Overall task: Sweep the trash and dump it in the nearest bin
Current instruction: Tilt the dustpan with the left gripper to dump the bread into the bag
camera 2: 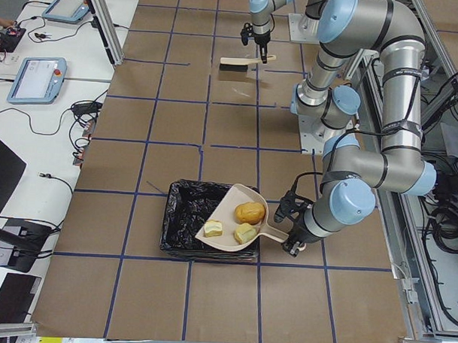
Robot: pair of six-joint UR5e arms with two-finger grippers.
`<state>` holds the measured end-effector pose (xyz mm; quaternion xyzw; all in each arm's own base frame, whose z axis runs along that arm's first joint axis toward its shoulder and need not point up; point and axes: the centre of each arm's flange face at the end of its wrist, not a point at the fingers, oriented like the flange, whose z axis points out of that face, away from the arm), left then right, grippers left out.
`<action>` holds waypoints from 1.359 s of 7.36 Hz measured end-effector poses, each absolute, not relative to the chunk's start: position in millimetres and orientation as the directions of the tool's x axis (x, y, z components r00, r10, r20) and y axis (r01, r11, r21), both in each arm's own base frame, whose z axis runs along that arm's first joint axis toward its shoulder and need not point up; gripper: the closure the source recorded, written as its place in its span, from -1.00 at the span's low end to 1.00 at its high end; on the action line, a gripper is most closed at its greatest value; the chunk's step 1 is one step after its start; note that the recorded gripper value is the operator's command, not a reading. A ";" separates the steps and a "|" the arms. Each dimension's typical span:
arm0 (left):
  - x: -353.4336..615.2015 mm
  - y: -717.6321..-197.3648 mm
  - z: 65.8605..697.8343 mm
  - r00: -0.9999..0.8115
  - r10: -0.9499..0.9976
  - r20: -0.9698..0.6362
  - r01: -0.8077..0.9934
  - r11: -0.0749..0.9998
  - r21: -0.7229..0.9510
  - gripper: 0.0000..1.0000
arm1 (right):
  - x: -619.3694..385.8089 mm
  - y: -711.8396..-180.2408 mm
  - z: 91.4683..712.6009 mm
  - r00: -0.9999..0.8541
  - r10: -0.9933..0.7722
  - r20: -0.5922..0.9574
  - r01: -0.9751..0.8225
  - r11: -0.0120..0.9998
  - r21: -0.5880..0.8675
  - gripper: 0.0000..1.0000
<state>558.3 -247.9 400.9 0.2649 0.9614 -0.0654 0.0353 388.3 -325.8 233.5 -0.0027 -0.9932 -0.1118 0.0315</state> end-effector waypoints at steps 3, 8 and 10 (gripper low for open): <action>553.6 -277.0 395.1 -0.844 0.526 -0.102 0.524 0.850 0.049 0.98 | 385.3 -329.0 233.1 -0.998 0.003 0.064 0.018 0.975 0.223 0.53; 554.5 -296.0 407.4 -0.832 0.534 -0.152 0.505 0.842 0.189 0.99 | 380.5 -328.5 228.1 -0.998 0.008 0.068 0.024 0.971 0.236 0.53; 546.2 -308.7 429.7 -0.809 0.559 -0.181 0.499 0.817 0.289 0.99 | 380.8 -327.1 227.2 -0.998 0.007 0.065 0.023 0.971 0.239 0.52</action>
